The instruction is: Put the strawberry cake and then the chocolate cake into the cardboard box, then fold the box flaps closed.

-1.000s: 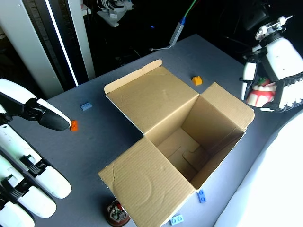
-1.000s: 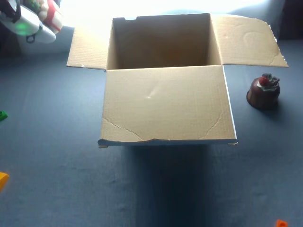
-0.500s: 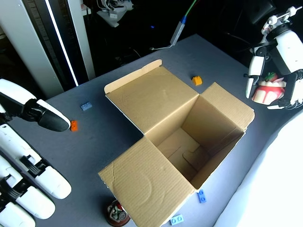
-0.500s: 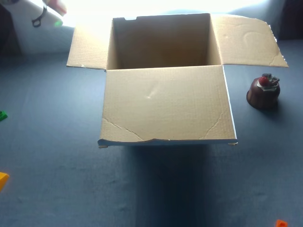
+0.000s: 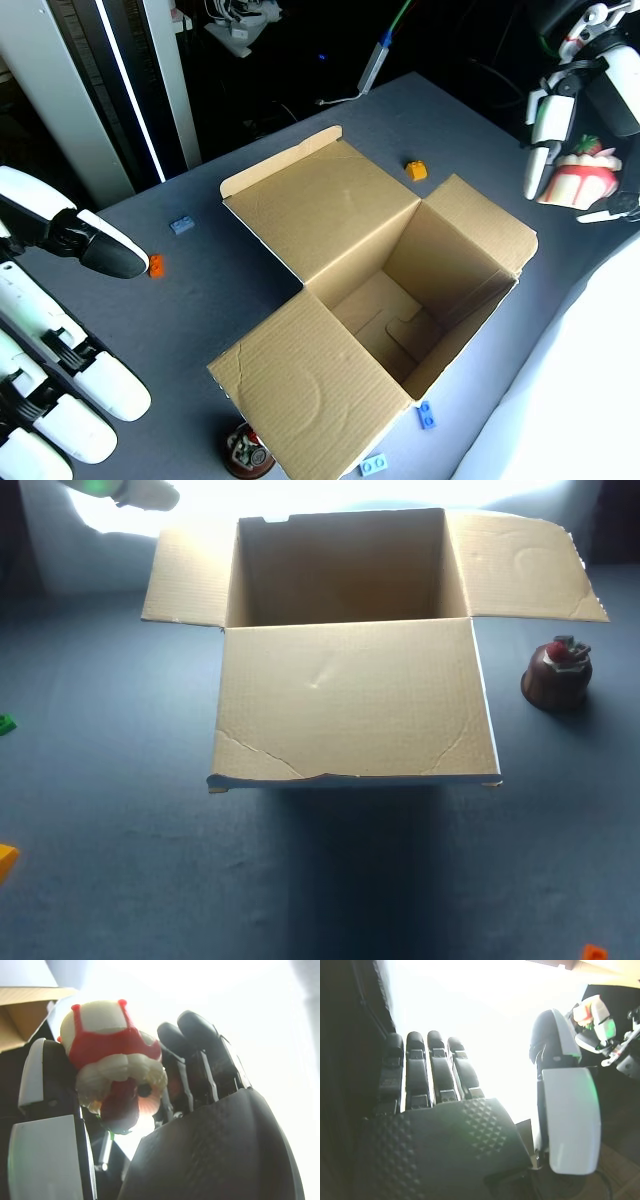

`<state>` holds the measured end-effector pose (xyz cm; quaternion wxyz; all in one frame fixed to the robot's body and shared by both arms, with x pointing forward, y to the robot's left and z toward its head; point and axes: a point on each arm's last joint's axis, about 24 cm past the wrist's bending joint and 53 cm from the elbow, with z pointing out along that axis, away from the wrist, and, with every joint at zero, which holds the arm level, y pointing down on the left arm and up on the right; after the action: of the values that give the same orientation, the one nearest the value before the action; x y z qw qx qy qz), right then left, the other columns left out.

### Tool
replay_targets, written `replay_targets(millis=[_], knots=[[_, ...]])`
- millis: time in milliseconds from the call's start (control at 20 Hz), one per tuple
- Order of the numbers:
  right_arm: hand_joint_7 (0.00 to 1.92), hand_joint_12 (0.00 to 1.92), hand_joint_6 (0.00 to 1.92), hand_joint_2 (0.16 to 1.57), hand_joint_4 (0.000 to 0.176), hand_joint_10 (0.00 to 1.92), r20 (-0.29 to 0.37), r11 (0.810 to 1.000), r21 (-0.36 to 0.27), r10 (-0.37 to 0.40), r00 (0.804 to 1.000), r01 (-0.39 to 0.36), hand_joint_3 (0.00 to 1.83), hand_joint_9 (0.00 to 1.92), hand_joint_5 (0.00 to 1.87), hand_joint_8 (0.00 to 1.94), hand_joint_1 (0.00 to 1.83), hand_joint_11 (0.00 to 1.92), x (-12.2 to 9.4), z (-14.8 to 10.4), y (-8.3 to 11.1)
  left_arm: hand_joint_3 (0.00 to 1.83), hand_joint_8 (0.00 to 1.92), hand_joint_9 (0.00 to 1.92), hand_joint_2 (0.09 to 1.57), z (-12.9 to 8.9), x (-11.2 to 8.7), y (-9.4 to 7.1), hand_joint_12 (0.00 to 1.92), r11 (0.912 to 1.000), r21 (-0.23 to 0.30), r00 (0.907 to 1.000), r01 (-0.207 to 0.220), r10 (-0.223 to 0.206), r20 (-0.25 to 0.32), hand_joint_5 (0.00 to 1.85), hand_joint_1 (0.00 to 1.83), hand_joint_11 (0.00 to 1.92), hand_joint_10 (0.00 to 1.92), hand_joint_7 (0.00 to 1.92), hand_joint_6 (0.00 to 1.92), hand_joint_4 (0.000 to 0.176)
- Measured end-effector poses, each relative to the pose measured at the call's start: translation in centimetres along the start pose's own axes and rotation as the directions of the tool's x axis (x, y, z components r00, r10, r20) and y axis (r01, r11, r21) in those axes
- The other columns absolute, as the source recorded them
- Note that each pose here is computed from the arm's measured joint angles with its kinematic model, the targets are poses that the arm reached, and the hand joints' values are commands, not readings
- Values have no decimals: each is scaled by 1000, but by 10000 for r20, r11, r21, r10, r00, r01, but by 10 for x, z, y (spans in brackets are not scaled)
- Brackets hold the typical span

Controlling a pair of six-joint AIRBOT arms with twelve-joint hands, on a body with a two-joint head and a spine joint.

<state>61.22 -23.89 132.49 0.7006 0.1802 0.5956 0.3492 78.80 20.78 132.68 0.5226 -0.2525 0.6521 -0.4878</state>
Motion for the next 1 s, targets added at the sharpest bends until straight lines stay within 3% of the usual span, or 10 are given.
replay_targets(millis=[100,150,300,400,500,650,750,850,900,1000], knots=[[115,269,6,1090,0,7,4,10000,5,6,10000,-6,0,128,47,4,421,0,0,0,0,0,1680,362,1276,0,5,-10,1921,9977,311,9982,597,-597,-9,730,1161,271,1664,653,1215,0],[101,280,3,1091,0,0,4,10000,5,6,10000,-6,0,105,42,0,415,0,0,0,0,0,1690,363,1271,0,5,-17,1921,9933,586,9949,1000,-1005,51,756,1167,284,1660,639,1184,0],[78,188,0,1102,0,3,0,10000,-3,-3,10000,3,2,96,7,1,419,0,0,0,0,3,1733,343,1282,-3,8,-34,1921,9768,1342,9851,1670,-1709,177,741,1162,310,1708,608,1208,0],[92,216,10,1101,0,9,0,10000,5,6,10000,-6,0,115,37,4,405,0,0,0,0,0,1736,349,1286,-5,12,-40,1921,9707,1645,9835,1749,-1801,174,733,1160,310,1691,607,1216,0],[88,210,7,1106,0,5,0,10000,10,11,10000,-11,3,109,33,2,401,0,0,0,0,0,1728,347,1287,-7,17,-40,1921,9719,1737,9866,1586,-1626,95,734,1155,299,1672,606,1225,0],[93,138,3,1103,0,2,0,10000,0,0,10000,0,0,108,40,0,406,0,0,0,0,0,1702,370,1273,-7,27,-34,1921,9873,1573,9997,229,-222,-59,755,1168,330,1676,633,1178,0],[94,158,0,1105,0,3,0,10000,-3,-3,10000,3,1,114,35,0,377,0,0,0,0,1,1712,357,1275,-6,27,-31,1921,9849,1500,9962,-862,876,-25,755,1166,326,1701,623,1184,0],[102,154,0,1103,0,1,0,10000,5,6,10000,-6,0,111,29,1,396,0,0,0,0,1,1722,335,1286,-6,26,-30,1921,9707,1503,9820,-1877,1889,66,725,1156,270,1697,621,1221,0],[99,165,0,1105,0,0,0,10000,3,3,10000,-3,1,109,27,0,389,0,0,0,0,0,1711,336,1281,-6,26,-34,1921,9535,1553,9657,-2581,2596,112,735,1160,272,1696,629,1204,0],[101,165,0,1106,0,1,-7,10000,-7,-4,10000,4,1,95,28,3,395,0,0,0,0,1,1699,373,1281,-7,28,-44,1921,9246,1883,9426,-3312,3334,213,721,1156,310,1674,638,1230,0]])
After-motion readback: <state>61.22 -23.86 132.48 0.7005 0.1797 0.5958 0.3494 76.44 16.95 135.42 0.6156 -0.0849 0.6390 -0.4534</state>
